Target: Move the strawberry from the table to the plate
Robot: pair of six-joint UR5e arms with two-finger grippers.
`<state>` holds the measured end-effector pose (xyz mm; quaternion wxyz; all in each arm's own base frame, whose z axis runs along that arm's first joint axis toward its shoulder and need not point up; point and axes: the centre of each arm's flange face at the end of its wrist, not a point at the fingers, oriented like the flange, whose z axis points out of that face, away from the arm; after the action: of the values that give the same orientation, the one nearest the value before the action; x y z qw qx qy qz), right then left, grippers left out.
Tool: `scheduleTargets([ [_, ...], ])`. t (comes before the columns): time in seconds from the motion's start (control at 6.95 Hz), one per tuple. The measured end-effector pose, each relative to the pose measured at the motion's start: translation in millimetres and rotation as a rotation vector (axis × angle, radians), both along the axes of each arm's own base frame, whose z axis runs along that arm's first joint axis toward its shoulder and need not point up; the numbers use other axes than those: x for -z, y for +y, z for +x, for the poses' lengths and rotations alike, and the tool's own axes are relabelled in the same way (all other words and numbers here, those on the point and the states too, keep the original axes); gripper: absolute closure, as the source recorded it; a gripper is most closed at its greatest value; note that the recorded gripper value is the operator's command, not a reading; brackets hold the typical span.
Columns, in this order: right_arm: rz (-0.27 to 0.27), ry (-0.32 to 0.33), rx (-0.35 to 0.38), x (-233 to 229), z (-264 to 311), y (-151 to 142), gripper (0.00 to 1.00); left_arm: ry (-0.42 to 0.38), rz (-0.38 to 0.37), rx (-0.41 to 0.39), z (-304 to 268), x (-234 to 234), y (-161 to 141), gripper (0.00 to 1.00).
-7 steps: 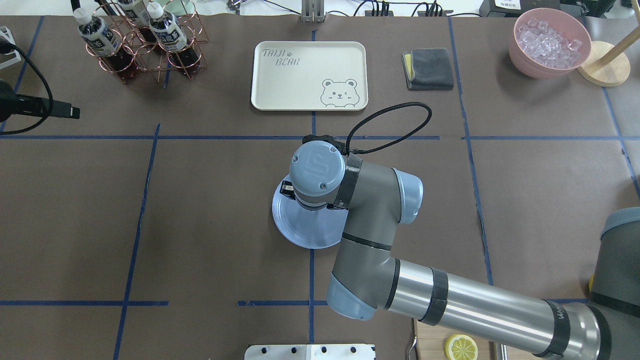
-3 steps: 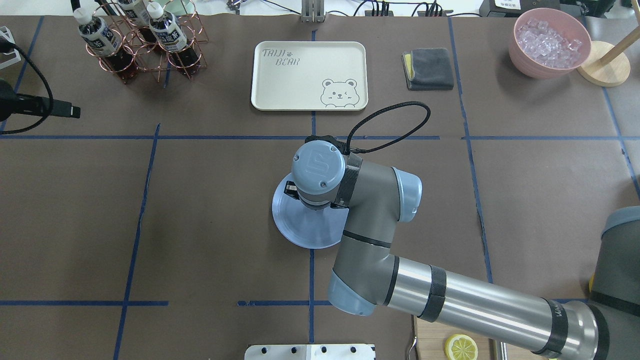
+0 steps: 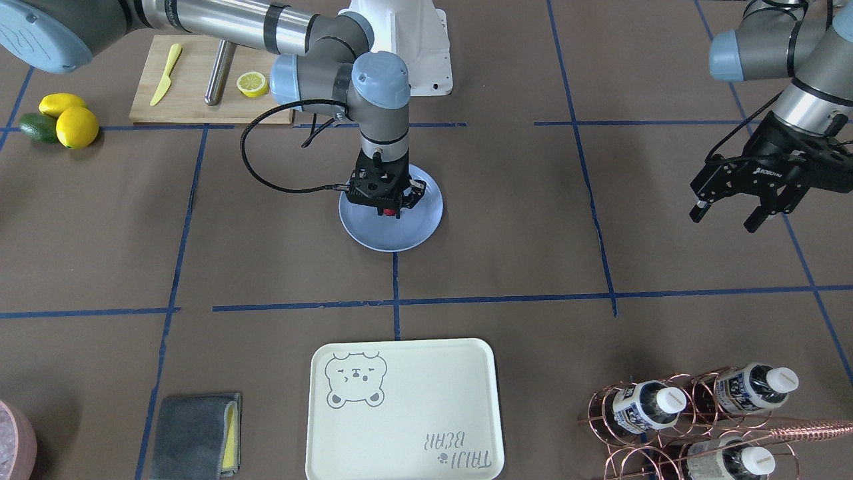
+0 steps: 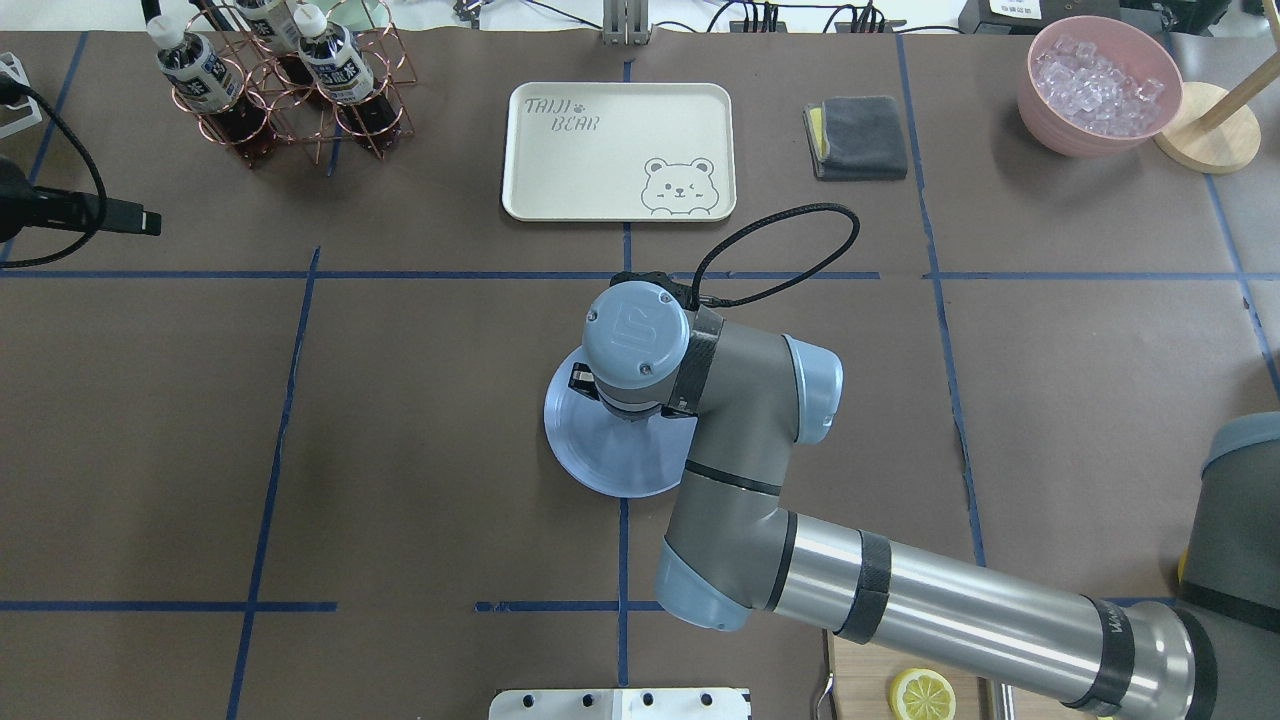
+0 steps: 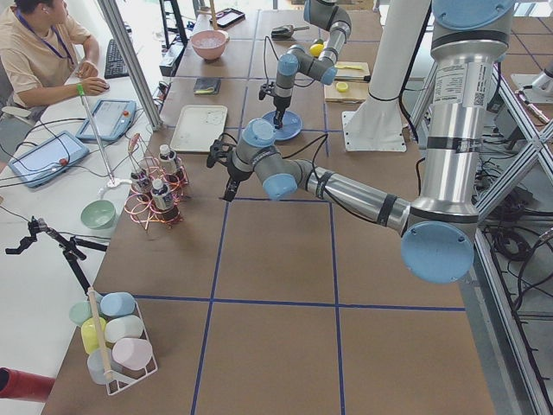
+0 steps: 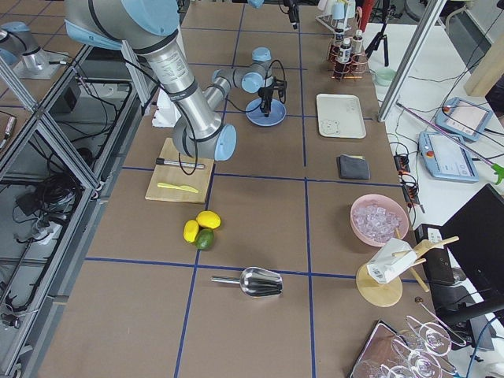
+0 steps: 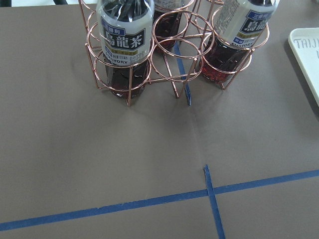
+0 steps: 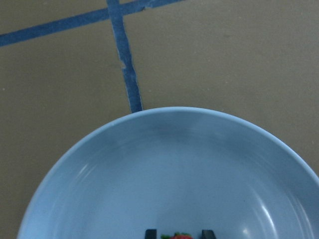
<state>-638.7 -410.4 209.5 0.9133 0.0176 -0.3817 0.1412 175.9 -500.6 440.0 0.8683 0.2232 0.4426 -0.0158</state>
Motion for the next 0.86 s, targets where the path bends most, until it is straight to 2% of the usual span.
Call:
scheduleTargets([
  [0.14,-0.001,0.001,0.001,-0.7,-0.3,0.0,0.40,0.000,0.000,0.000,0.0,0.2,0.0,0.00],
  [0.29,-0.001,0.001,0.001,-1.0,-0.5,0.0,0.23,0.000,0.000,0.000,0.0,0.3,0.1,0.00],
  [0.43,-0.001,0.002,0.002,-1.0,-0.9,0.3,0.00,0.000,0.000,0.000,0.0,0.3,0.1,0.00],
  [0.86,0.002,-0.005,0.002,4.3,-0.2,-0.2,0.00,0.001,-0.002,0.000,0.6,0.3,0.3,0.00],
])
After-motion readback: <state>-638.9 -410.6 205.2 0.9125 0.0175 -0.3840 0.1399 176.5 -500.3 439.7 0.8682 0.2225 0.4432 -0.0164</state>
